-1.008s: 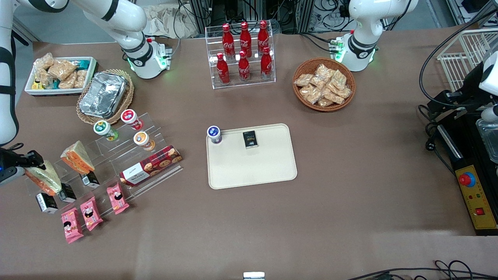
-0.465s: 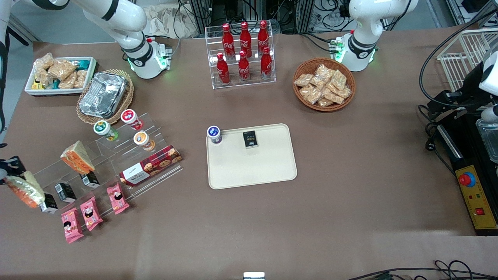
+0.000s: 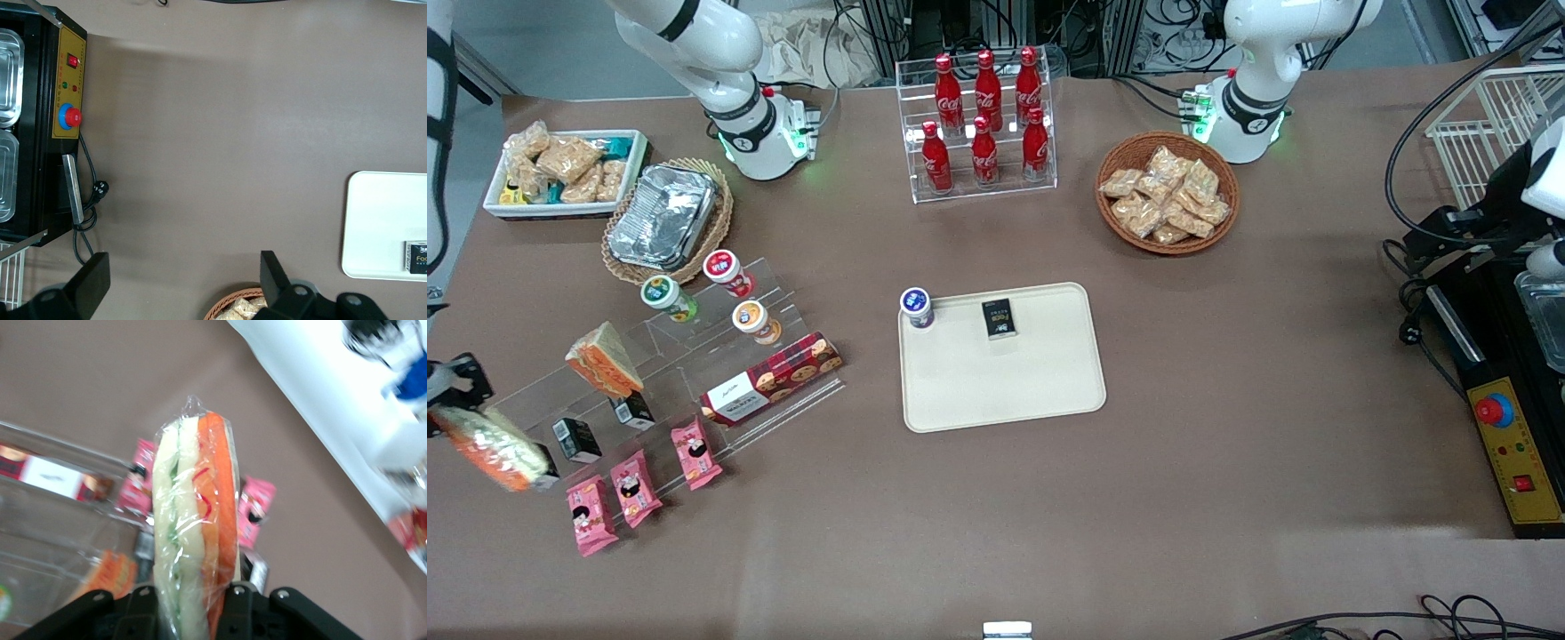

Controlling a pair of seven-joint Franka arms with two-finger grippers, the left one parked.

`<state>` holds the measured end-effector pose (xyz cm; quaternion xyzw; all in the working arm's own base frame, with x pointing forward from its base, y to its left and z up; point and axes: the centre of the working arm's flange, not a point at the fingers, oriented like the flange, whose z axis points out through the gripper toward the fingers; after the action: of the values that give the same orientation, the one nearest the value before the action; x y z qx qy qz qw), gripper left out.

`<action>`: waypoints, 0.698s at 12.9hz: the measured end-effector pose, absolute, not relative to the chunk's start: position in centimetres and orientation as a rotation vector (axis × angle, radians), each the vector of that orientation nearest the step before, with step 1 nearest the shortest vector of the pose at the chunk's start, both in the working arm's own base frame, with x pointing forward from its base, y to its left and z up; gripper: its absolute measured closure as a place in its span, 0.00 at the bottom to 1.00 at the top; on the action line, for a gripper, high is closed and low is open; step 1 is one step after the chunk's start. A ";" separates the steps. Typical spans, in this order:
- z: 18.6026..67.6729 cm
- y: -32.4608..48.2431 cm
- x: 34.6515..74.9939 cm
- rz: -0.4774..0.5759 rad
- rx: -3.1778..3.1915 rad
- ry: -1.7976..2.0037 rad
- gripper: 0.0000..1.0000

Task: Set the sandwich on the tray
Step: 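Lift the wrapped sandwich out of the rack with the right gripper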

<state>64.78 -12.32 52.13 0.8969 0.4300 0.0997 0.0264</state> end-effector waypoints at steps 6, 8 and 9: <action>52.5 5.6 65.2 0.339 2.622 1.753 0.77; 51.9 12.5 64.3 0.309 2.536 1.883 0.77; 51.3 16.0 63.6 0.282 2.496 1.931 0.77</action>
<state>63.60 16.02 51.33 0.7877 0.6095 0.0891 -0.0132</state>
